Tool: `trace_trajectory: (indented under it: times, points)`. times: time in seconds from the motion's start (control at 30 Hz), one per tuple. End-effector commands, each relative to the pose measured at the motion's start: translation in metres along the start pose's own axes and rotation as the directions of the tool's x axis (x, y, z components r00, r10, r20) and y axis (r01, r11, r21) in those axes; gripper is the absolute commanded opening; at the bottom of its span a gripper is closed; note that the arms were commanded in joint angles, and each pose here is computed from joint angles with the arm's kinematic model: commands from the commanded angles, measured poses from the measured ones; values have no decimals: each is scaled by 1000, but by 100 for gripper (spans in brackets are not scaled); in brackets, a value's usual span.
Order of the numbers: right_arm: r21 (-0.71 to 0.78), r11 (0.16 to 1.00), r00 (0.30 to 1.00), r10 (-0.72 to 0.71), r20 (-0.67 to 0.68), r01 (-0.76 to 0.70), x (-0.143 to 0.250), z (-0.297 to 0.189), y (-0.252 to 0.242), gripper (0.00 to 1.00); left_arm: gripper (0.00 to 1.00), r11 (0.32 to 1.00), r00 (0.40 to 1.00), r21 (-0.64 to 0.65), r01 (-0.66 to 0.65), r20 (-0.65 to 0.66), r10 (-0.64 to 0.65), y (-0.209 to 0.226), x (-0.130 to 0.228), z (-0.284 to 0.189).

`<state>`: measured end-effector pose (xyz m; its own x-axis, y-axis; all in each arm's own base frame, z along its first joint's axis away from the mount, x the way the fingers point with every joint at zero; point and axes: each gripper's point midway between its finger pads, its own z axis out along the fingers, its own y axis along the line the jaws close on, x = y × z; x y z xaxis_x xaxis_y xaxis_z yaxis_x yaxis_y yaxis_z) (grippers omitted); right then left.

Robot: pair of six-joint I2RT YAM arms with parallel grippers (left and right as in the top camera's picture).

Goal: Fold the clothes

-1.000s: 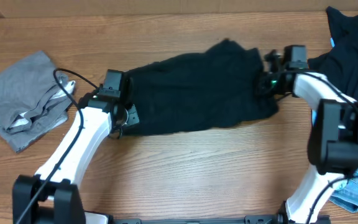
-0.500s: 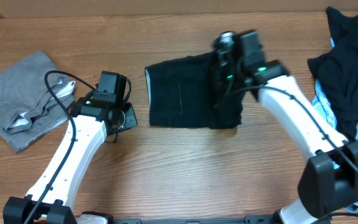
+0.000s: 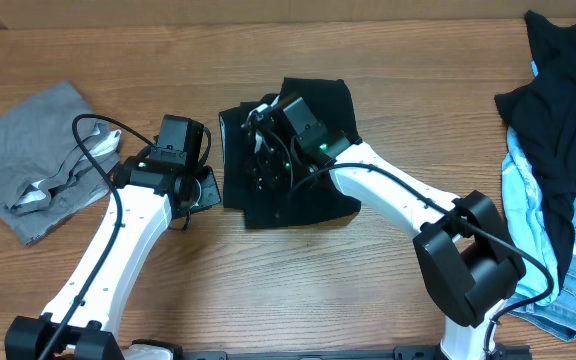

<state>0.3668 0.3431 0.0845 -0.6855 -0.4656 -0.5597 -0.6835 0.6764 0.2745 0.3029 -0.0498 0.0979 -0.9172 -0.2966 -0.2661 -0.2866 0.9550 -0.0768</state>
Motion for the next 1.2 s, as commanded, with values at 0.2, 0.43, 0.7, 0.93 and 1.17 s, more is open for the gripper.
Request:
trace_trajectory:
  times: [0.2,0.43,0.7,0.93,1.17]
  points:
    - [190,978,987,56,148,-84,-51,-99,-57,83,19,995,1000,96,-17,-11,18,-16,1,-7]
    - [-39,999,988,-18,-152,12,29,-125,-48,82,26,989,998,139,49,-37,-44,-22,3,-8]
    - [-26,980,973,-198,-122,196,22,-66,-14,86,26,942,946,94,323,-20,-323,47,-27,-6]
    - [23,977,972,-208,-106,211,19,7,-14,86,27,947,951,91,310,-24,-309,48,-26,-6]
    - [269,959,996,-86,-23,89,-20,-29,-47,4,27,949,953,86,302,-29,-300,48,-24,-6]
